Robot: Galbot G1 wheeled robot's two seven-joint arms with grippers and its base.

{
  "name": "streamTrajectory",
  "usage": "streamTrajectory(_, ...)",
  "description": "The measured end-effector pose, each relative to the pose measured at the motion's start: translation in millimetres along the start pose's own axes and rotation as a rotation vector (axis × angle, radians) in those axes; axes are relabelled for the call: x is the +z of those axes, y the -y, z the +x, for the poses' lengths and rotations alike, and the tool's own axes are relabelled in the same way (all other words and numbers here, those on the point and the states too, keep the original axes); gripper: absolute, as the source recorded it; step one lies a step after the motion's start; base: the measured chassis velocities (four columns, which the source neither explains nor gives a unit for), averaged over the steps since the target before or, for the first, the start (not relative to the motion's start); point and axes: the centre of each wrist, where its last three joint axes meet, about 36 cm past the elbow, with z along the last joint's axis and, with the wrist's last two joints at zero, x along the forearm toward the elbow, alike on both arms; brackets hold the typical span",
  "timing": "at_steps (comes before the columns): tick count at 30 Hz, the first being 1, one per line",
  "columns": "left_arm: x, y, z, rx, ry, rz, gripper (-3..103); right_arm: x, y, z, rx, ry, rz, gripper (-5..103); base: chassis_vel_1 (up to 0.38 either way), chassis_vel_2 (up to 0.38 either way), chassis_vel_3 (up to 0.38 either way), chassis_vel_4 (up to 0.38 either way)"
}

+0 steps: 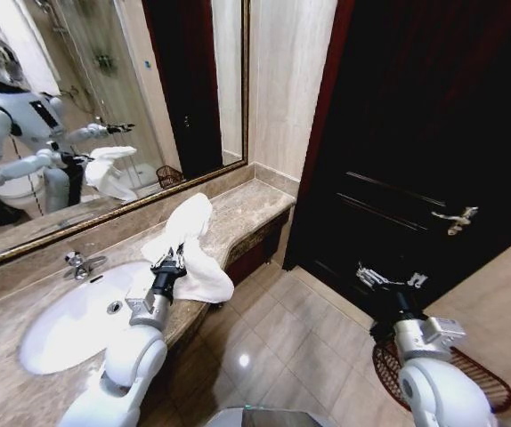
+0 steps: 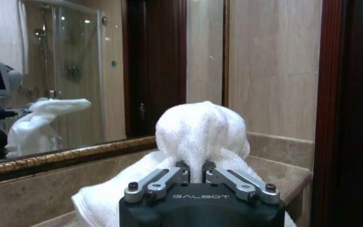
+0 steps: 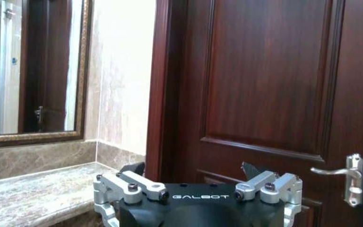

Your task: Discard the used towel into the hamper.

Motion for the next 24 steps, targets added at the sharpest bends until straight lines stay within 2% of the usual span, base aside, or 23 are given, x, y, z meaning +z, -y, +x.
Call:
streamTrajectory(11, 0.9, -2.1, 0.7, -0.006, 0.001, -0.003, 10, 0.1, -1.1, -1.4, 0.000, 0.002, -0.007, 100, -0.027, -0.031, -0.029, -0.027)
streamTrajectory(24, 3.4, -2.6, -1.3, 0.011, 0.009, 0.001, 10, -0.4, -1.3, -0.5, 0.014, 0.002, -0.015, 100, -0.093, -0.088, -0.100, -0.102)
